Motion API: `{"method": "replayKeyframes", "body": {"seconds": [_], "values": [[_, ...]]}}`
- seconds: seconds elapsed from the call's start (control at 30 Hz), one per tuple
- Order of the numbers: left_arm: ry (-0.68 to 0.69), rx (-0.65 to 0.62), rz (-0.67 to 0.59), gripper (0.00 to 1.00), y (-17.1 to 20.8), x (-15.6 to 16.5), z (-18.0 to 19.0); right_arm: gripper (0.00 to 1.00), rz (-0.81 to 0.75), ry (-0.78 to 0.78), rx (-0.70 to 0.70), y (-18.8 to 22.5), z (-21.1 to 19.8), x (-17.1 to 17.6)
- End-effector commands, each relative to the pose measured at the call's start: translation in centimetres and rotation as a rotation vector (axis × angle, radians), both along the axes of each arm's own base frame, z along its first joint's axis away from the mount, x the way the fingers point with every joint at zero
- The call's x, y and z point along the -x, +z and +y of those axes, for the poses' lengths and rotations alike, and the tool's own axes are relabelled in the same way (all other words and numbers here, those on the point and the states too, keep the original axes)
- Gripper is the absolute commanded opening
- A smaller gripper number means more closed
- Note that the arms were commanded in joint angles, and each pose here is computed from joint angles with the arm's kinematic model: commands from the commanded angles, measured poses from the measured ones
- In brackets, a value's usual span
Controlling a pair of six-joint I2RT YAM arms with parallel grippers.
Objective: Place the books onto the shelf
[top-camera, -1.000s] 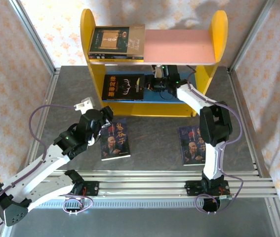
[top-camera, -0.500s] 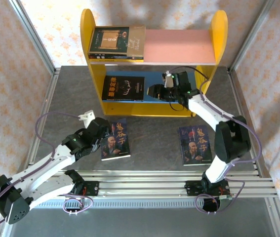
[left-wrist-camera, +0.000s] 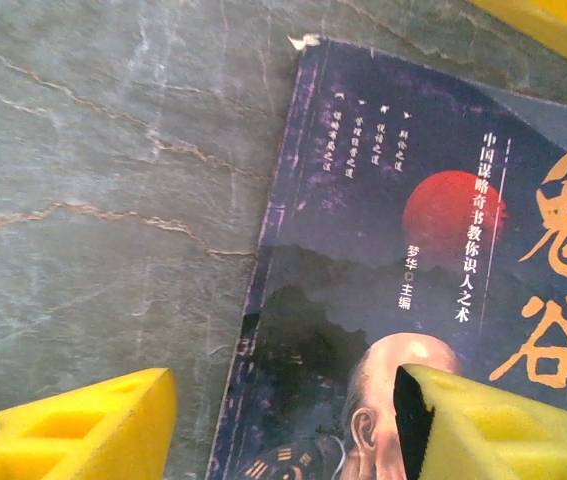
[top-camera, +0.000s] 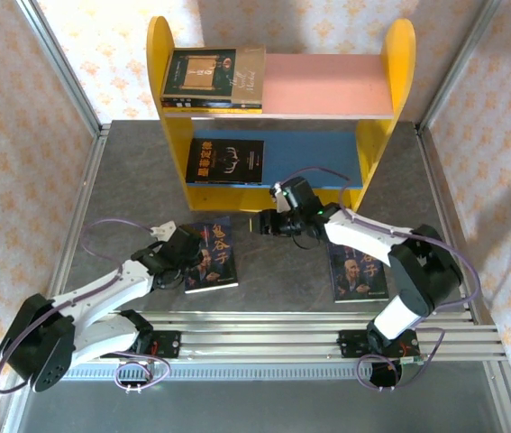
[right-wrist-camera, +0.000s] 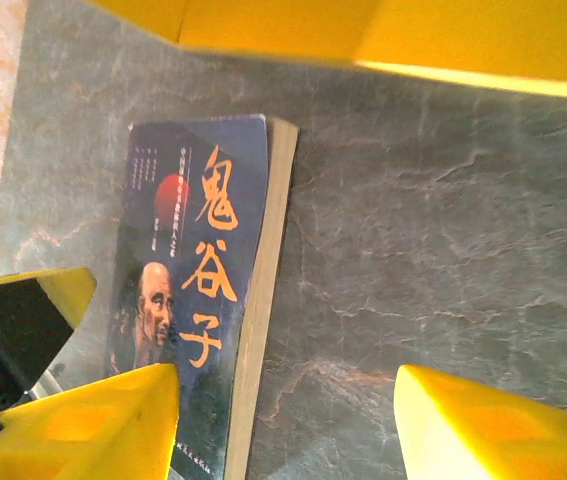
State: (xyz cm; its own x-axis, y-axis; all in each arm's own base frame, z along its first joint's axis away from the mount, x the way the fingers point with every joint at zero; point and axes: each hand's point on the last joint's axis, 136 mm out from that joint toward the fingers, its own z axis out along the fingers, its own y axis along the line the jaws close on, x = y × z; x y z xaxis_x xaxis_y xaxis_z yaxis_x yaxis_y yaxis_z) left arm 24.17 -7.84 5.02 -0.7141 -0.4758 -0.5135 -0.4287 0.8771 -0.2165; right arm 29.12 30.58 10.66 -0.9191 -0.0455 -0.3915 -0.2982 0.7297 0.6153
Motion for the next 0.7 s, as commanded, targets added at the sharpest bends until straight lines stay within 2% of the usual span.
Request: {"method": "replayKeyframes", "body": {"seconds": [0.0, 0.27, 0.47, 0.67], "values": [[-0.024, 0.033, 0.013, 0.61, -1.1, -0.6, -0.9, 0.58, 0.007, -0.032, -0.002, -1.6, 1.2, -0.1], [-0.073, 0.049, 0.081, 0.58, -3.3, -0.9, -2.3, 0.57, 0.069, 0.007, 0.023, -4.7, 3.9, 1.7], [-0.187, 0.133, 0.125, 0.5, -4.6, -1.3, -5.4, 0.57, 0.108, -0.01, 0.064, -6.9, 3.4, 2.4], [-0.258, 0.155, 0.139, 0.48, -5.1, -1.6, -7.9, 0.57, 0.096, -0.01, 0.13, -7.5, 2.6, 2.2]]}}
